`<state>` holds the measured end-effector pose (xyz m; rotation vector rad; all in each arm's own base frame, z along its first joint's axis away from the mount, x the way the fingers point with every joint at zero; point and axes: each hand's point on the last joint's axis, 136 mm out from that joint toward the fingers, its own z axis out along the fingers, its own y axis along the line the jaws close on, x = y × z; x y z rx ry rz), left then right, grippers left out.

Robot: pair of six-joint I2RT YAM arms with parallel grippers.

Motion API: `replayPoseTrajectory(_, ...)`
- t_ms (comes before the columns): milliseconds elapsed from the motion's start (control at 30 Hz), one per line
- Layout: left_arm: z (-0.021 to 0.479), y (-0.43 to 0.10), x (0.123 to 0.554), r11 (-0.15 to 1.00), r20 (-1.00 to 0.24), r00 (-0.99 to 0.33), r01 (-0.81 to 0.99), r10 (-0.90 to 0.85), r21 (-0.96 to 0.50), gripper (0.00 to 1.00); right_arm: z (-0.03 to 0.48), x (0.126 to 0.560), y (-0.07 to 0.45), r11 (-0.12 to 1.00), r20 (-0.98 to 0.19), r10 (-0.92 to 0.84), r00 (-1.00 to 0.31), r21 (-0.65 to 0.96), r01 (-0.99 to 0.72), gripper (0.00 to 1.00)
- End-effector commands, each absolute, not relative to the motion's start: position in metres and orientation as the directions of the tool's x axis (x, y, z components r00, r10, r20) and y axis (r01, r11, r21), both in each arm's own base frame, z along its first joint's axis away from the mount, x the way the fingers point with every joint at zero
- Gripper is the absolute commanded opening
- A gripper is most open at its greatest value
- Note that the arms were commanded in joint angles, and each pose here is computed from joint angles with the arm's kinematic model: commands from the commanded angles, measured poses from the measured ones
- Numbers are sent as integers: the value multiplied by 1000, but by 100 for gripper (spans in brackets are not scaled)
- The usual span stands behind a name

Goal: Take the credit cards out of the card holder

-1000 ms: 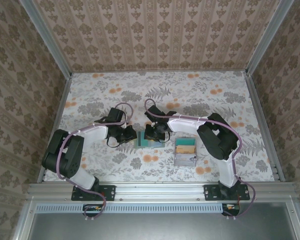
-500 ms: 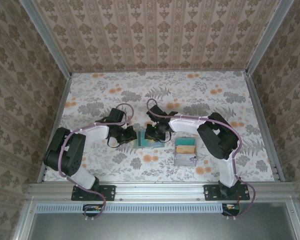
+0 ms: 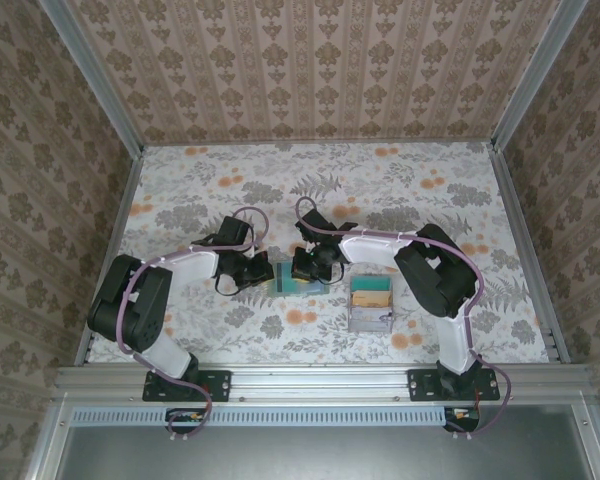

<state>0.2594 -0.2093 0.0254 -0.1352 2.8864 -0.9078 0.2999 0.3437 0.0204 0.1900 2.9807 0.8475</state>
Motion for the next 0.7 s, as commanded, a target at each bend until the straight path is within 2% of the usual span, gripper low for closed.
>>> replayPoseTrajectory(0, 10, -201, 249, 852, -45, -993, -68, -106, -520, 0, 16, 297, 343, 841, 5, 133, -991, 529, 115, 0)
replayPoseTrajectory(667, 11, -192, 250, 859, -52, -991, -80, -122, -506, 0, 31, 304, 315, 849, -52, 170, -984, 514, 119, 0)
